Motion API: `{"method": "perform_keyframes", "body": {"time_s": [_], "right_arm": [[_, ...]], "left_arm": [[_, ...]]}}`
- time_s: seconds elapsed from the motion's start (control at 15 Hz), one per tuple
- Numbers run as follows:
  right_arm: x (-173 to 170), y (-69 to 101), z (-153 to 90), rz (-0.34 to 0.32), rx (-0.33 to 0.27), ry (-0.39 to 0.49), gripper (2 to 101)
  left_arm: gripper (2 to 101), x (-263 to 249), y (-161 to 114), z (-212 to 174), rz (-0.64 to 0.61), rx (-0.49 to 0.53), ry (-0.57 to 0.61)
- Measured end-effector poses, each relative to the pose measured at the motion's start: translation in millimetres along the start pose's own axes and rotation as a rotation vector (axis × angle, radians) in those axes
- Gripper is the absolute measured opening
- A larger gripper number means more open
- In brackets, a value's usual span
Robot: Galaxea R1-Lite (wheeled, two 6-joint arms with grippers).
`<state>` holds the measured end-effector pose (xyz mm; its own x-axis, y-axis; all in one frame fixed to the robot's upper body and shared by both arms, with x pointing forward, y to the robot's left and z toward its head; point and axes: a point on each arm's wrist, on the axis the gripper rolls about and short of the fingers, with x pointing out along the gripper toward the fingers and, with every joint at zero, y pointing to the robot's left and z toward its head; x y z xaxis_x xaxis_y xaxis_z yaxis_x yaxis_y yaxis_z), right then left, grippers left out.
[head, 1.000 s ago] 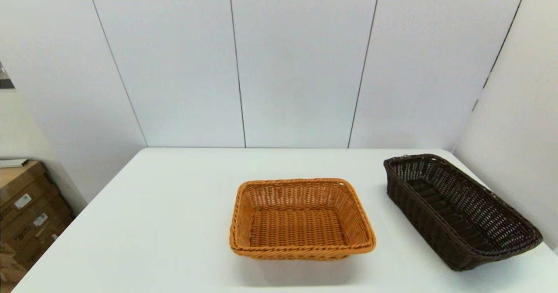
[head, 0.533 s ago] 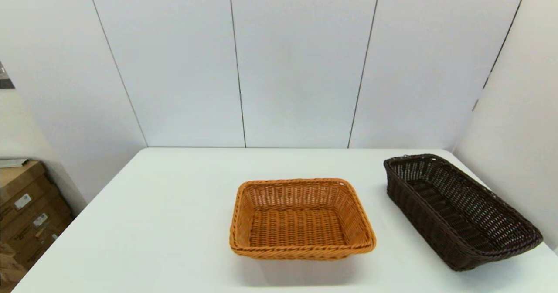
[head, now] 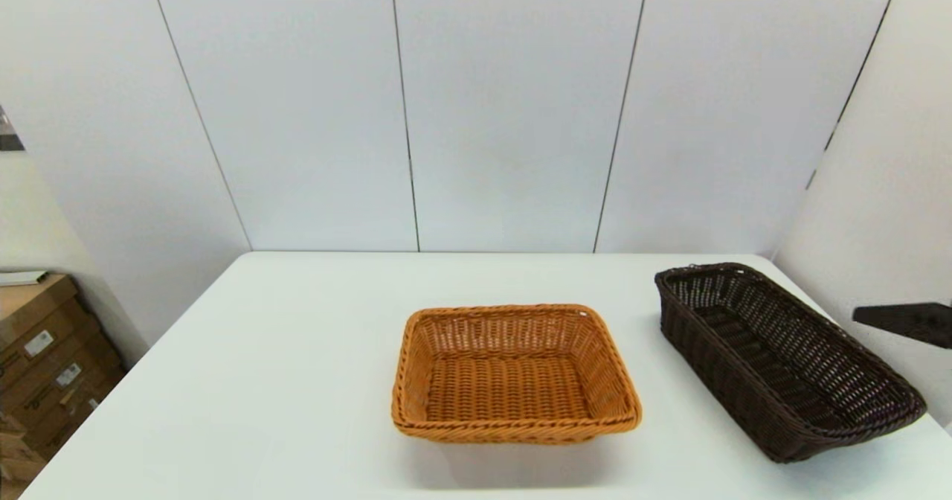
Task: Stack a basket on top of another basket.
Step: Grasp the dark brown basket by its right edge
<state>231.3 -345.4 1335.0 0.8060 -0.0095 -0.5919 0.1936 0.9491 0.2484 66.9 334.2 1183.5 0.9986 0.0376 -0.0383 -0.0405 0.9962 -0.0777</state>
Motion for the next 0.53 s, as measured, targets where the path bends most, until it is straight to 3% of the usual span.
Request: {"method": "perform_keyframes", "body": {"time_s": [0.27,0.47,0.53], "right_arm": [[54.0,-6.8,37.1,-0.140,0.241,0.132,97.3],[78.2,-19.5,42.3,-0.245,0.435,0.241,97.3],[82.5,-22.3,40.9,-0.272,0.470,0.275,97.3]], "left_arm": [[97.8,0.0,0.0,0.0,0.000,0.000,0.000],[97.8,0.0,0.0,0.0,0.000,0.000,0.000],[97.8,0.0,0.0,0.0,0.000,0.000,0.000]]}}
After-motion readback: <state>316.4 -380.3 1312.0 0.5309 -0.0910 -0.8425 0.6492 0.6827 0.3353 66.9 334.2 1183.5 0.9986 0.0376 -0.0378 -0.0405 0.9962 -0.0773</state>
